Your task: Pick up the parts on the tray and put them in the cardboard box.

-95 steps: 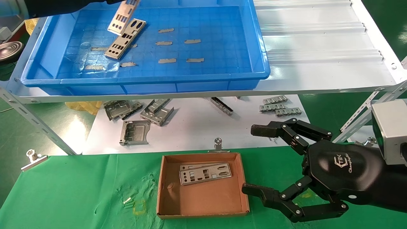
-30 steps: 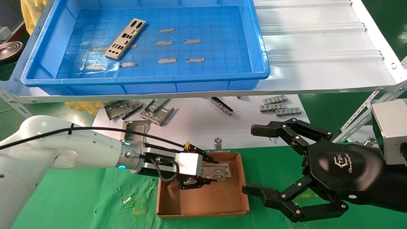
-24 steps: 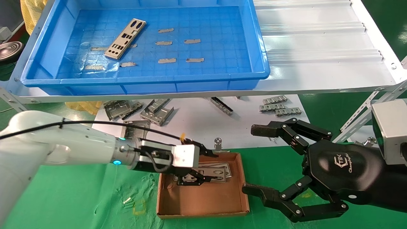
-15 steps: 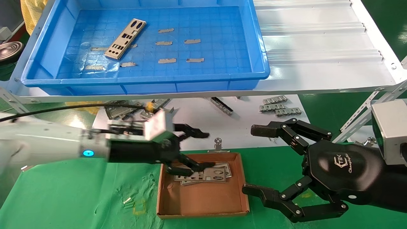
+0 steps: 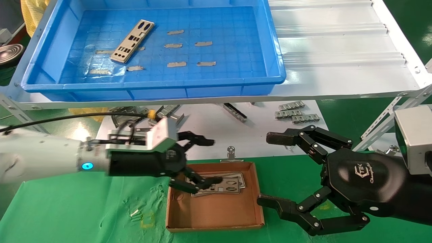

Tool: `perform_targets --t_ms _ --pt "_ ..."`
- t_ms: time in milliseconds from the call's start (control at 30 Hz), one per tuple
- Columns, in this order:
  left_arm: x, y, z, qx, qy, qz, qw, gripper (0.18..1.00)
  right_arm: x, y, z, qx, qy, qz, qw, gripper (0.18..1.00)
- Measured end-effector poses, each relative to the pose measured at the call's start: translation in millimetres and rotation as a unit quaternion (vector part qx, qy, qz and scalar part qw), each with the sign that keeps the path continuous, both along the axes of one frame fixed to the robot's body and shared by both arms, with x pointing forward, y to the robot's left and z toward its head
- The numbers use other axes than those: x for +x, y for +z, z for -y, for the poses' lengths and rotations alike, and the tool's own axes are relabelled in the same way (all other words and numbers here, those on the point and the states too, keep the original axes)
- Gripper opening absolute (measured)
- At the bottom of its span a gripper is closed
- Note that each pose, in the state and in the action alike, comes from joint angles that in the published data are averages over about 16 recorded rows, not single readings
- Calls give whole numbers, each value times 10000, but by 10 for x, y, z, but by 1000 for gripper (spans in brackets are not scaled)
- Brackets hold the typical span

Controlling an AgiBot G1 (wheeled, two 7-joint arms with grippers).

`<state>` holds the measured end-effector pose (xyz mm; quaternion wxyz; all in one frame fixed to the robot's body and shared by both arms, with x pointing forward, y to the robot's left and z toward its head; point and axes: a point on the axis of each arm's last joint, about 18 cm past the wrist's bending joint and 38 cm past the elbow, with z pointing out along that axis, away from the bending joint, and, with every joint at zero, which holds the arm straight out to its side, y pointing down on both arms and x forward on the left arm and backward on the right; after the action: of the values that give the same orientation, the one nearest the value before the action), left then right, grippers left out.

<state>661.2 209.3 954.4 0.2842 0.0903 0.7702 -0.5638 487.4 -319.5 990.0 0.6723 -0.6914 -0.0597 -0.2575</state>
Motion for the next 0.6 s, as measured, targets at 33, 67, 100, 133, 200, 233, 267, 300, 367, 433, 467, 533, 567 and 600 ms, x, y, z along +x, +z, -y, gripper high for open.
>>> perform_targets --t_ms 33,67,100,133,200,233,267,300,367,433,467,533,567,600 --pt "-9 3 -13 -29 0 2 10000 932 0 0 0 0 0 0 10000 1000" --pt "-19 7 -28 -62 -1 4 10000 942 0 0 0 0 0 0 10000 1000" --pt "-33 14 -48 -112 -4 2 9999 951 0 0 0 0 0 0 10000 1000" --pt "-47 20 -68 -155 -6 1 9999 961 0 0 0 0 0 0 10000 1000" --pt "-79 32 -109 -244 -11 1 9997 974 0 0 0 0 0 0 10000 1000" --pt "-98 39 -132 -290 -14 1 9996 978 0 0 0 0 0 0 10000 1000" --pt "-117 46 -155 -336 -17 1 9994 983 0 0 0 0 0 0 10000 1000" --pt "-136 53 -178 -381 -20 2 9993 987 0 0 0 0 0 0 10000 1000" --pt "-178 67 -224 -467 -28 3 9989 995 0 0 0 0 0 0 10000 1000" --pt "-223 82 -270 -550 -37 4 9985 997 0 0 0 0 0 0 10000 1000" --pt "-246 89 -293 -589 -42 5 9983 998 0 0 0 0 0 0 10000 1000" --pt "-296 105 -339 -665 -53 7 9978 1000 0 0 0 0 0 0 10000 1000" --pt "-322 112 -362 -700 -59 9 9975 1001 0 0 0 0 0 0 10000 1000" --pt "-348 120 -384 -735 -66 10 9973 1001 0 0 0 0 0 0 10000 1000"
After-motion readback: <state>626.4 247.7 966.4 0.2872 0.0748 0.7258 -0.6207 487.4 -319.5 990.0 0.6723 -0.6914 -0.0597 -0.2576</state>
